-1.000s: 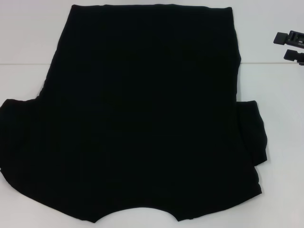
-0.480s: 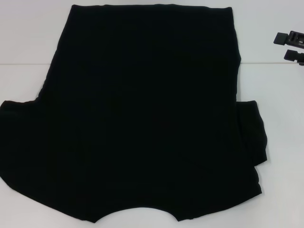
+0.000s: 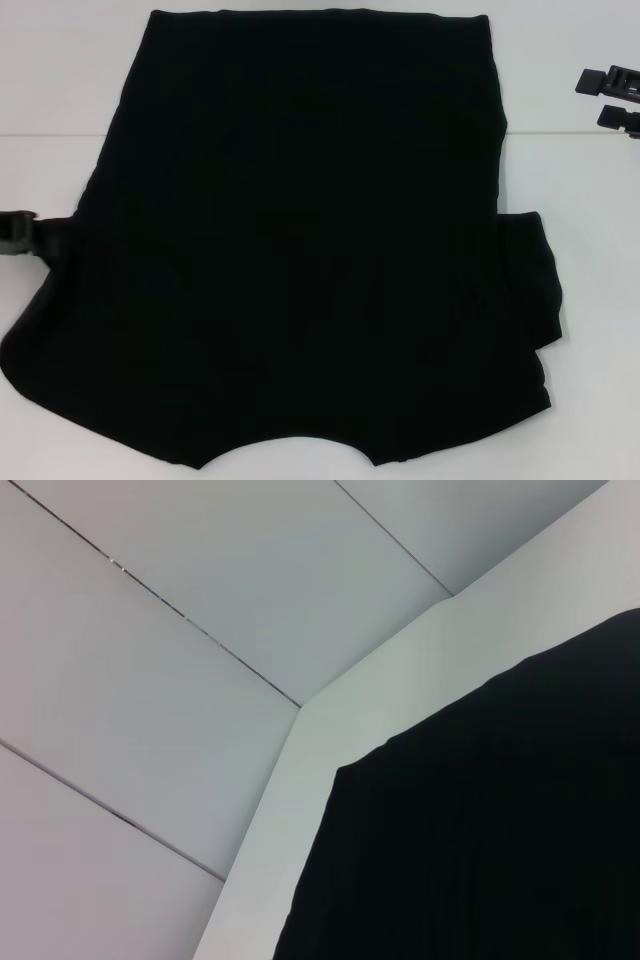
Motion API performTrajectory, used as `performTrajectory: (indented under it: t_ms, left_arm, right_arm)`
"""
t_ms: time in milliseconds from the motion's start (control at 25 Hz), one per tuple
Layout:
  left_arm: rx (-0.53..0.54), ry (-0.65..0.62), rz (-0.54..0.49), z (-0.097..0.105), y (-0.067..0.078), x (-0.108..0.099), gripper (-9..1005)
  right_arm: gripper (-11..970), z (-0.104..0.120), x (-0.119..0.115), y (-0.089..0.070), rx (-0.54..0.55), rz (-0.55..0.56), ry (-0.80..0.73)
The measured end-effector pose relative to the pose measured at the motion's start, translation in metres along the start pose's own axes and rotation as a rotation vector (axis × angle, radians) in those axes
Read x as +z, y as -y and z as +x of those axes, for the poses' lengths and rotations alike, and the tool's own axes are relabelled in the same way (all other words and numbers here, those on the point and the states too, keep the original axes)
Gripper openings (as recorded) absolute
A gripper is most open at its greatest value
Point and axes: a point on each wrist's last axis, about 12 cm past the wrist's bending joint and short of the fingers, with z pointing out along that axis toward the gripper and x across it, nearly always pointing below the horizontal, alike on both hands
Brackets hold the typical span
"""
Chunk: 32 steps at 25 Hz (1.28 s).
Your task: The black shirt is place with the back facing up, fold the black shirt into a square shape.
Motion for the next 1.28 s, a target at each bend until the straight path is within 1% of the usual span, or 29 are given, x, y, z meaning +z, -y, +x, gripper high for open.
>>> performTrajectory:
  t_ms: [80,280,360,440,480,560,640,720,880,960,1040,1160,1240,1280]
  left_arm:
    - [0.062,-0.017,-0.002,-0.003,0.009,0.004,44]
    - [0.225,-0.041,0.014,-0.008,0.037,0.017,49]
    - [0.3,-0.065,0.015,-0.008,0.048,0.023,51]
    - [0.398,-0.085,0.012,-0.007,0.059,0.03,53]
    - [0.418,-0.085,0.006,-0.007,0.061,0.031,54]
    - [0.492,-0.08,-0.008,-0.006,0.067,0.033,56]
    - [0.537,-0.071,-0.017,-0.004,0.068,0.032,58]
    - [0.549,-0.057,-0.031,-0.003,0.068,0.031,60]
    - [0.521,-0.033,-0.054,-0.003,0.061,0.027,64]
    - [0.511,0.006,-0.05,-0.001,0.057,0.022,66]
    - [0.519,0.051,-0.028,0.003,0.055,0.016,283]
    - [0.514,0.094,0.03,0.01,0.05,0.011,348]
    - [0.472,0.103,0.058,0.014,0.043,0.011,392]
    - [0.434,0.1,0.075,0.016,0.039,0.012,414]
  right_arm:
    - [868,0.0,0.0,0.0,0.0,0.001,0.0]
    - [867,0.0,0.0,0.001,0.001,0.005,0.002]
    - [866,0.0,0.0,0.001,0.001,0.006,0.002]
    - [866,0.0,0.0,0.001,0.001,0.007,0.002]
    - [865,0.0,0.0,0.001,0.0,0.007,0.003]
    - [865,0.0,0.0,0.001,-0.001,0.008,0.002]
    - [864,-0.001,0.0,0.001,-0.002,0.01,0.001]
    - [864,-0.001,0.0,0.001,-0.004,0.011,0.001]
    - [862,-0.004,-0.002,0.001,-0.01,0.017,0.002]
    - [862,-0.004,-0.003,0.001,-0.012,0.018,0.001]
    - [861,-0.004,-0.003,0.001,-0.014,0.018,-0.003]
    - [860,-0.003,-0.004,0.003,-0.021,0.031,-0.022]
    - [860,-0.002,-0.005,0.004,-0.028,0.044,-0.044]
    - [859,-0.001,-0.006,0.005,-0.031,0.052,-0.056]
